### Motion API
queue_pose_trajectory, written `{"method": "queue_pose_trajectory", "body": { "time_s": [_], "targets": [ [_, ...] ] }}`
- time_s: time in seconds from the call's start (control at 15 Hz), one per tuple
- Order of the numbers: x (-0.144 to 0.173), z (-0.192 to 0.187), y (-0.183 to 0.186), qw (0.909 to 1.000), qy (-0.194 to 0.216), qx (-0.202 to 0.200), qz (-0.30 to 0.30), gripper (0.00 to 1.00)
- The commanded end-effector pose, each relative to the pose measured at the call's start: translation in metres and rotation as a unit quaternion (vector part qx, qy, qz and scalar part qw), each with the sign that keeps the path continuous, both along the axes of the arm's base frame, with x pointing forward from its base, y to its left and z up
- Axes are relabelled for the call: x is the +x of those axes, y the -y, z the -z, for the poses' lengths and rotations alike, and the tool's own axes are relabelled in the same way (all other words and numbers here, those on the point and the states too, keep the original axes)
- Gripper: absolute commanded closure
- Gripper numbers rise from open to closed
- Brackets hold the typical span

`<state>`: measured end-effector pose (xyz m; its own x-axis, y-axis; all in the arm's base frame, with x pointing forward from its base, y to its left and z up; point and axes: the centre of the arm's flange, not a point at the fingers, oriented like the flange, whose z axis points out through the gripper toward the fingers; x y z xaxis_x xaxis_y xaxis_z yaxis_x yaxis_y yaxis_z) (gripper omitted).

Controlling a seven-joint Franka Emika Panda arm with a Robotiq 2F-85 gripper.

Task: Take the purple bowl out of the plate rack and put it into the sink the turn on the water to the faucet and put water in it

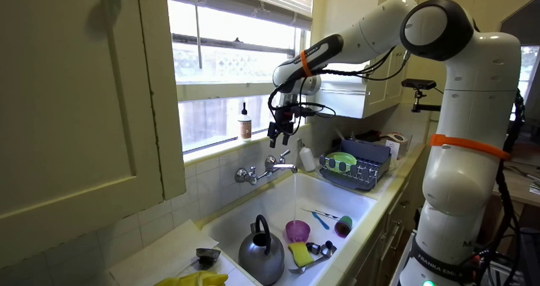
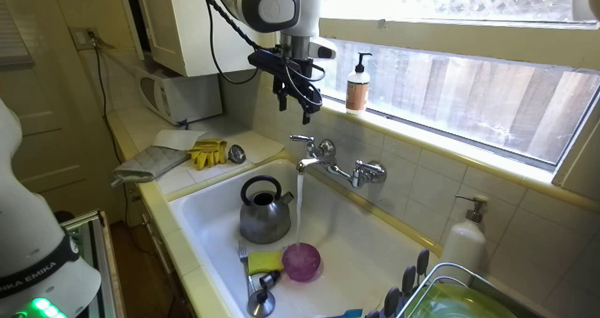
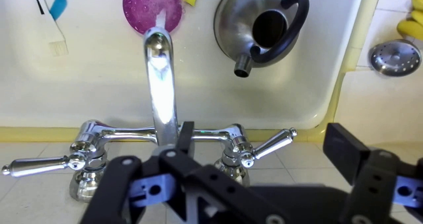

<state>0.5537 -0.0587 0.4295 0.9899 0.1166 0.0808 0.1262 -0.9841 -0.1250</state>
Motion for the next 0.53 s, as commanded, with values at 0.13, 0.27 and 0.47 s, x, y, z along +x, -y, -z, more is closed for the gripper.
{"method": "queue_pose_trajectory", "body": {
  "time_s": [0.13,0.27,0.47],
  "targets": [
    [-0.039,-0.001,0.026,0.9990,-0.008,0.003,-0.044,0.00],
    [-0.023,-0.001,0.024,0.9995,0.001,0.000,-0.032,0.00],
    [-0.026,0.001,0.026,0.9994,0.000,0.000,-0.036,0.00]
  ]
}}
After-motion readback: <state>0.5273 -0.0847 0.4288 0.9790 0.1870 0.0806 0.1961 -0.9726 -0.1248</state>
